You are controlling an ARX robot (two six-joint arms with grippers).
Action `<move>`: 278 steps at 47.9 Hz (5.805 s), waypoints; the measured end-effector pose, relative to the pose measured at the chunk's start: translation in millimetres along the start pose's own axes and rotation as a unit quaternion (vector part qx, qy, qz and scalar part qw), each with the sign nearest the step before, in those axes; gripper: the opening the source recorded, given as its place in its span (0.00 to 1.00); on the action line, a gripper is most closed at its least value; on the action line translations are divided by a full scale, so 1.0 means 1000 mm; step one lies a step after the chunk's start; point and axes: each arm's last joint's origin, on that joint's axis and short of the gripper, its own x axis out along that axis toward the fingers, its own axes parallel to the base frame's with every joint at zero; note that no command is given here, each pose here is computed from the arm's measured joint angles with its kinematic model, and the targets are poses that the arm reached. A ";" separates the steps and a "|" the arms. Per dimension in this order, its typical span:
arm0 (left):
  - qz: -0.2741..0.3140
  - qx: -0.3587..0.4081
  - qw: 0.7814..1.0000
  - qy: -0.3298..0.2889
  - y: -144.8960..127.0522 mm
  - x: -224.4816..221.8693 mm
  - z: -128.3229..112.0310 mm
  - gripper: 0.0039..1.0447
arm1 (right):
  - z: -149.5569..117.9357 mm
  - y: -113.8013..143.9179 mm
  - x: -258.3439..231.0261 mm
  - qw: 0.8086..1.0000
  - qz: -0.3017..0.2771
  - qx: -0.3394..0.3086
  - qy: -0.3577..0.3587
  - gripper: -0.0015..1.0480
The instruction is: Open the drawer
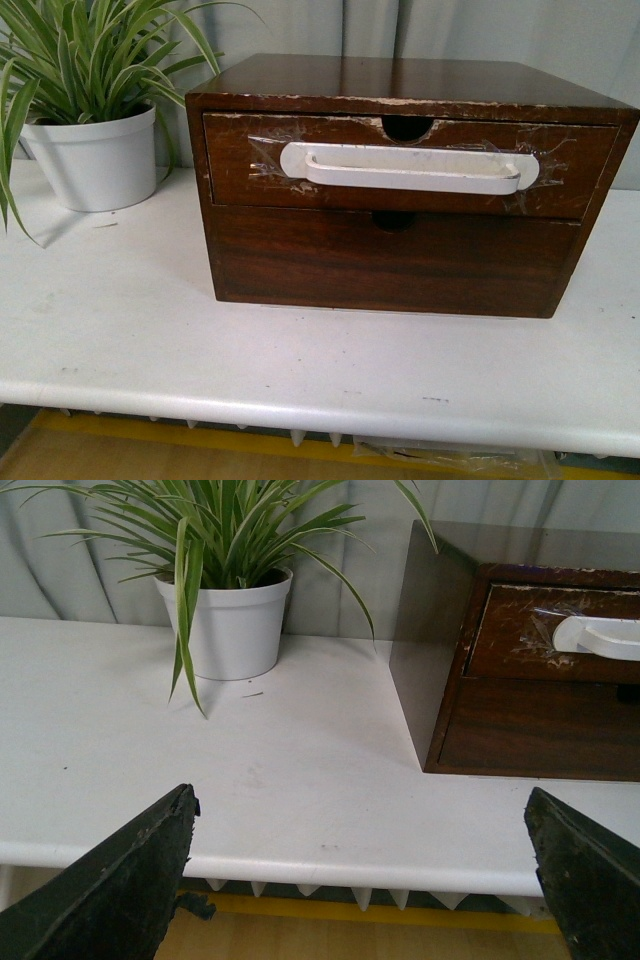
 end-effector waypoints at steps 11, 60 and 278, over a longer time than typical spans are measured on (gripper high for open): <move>0.000 0.000 1.000 0.000 0.000 0.000 0.000 0.94 | 0.000 0.000 0.000 1.000 0.000 0.000 0.000 0.91; 0.000 -0.003 1.000 0.007 0.000 0.000 -0.001 0.94 | -0.001 0.000 0.000 1.000 -0.008 -0.001 0.010 0.91; -0.443 0.300 0.842 0.066 -0.111 0.148 0.106 0.94 | 0.083 0.054 0.125 0.887 0.354 -0.270 0.123 0.91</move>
